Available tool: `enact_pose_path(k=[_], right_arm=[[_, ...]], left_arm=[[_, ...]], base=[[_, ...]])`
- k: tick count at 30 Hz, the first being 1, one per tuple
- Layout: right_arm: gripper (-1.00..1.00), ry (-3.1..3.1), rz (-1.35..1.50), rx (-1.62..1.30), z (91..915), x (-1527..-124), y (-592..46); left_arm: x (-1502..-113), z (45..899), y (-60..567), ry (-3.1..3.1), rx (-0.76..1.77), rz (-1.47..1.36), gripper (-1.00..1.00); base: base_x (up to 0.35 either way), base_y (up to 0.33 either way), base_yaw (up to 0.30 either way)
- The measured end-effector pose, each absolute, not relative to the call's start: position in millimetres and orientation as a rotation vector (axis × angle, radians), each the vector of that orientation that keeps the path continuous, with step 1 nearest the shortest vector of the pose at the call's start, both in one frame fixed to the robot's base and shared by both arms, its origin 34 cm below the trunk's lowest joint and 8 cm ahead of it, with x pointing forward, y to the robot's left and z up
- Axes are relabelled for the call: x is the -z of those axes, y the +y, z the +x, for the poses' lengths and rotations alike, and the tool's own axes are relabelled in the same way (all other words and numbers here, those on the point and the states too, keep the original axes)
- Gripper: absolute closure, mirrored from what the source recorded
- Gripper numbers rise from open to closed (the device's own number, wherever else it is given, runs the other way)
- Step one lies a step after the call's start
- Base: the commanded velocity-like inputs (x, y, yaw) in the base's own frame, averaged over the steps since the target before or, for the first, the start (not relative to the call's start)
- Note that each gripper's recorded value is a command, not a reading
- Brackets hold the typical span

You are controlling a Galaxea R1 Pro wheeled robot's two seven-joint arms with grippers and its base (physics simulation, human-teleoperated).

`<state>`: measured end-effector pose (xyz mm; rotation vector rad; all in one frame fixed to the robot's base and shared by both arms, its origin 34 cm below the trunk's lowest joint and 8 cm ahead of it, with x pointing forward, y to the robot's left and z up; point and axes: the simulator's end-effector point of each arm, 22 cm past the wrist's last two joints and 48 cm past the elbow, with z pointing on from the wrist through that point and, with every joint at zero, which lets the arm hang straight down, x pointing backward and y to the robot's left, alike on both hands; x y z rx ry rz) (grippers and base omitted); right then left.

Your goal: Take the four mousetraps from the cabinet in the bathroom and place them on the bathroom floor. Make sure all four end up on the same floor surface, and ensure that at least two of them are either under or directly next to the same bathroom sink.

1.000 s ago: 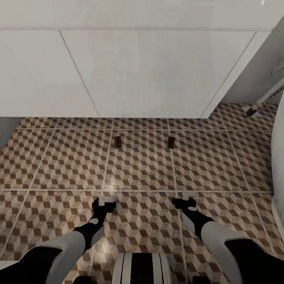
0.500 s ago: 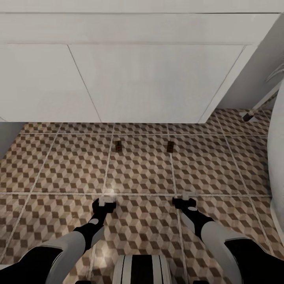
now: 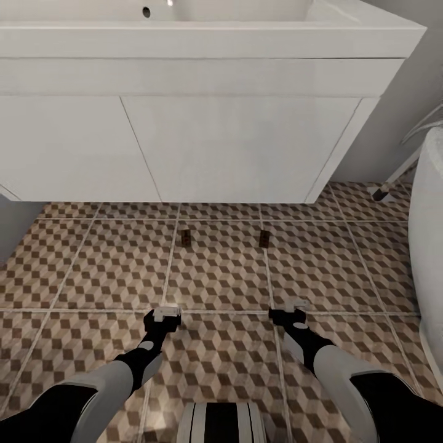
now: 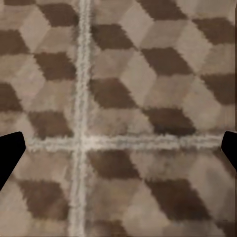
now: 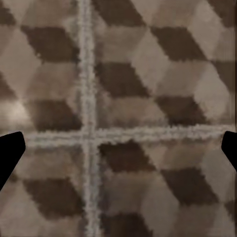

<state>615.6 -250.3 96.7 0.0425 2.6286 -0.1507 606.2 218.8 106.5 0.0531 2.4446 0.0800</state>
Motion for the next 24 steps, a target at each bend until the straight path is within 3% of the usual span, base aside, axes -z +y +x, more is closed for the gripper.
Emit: enact_pose_path(k=[24], right_arm=[[-1.00,2.528,0.035,0.145,652,-154,-249]], left_arm=[[-158,638,220,2.370,-0.085,0.050,-1.00]], base=[[0.000,0.000,0.000]])
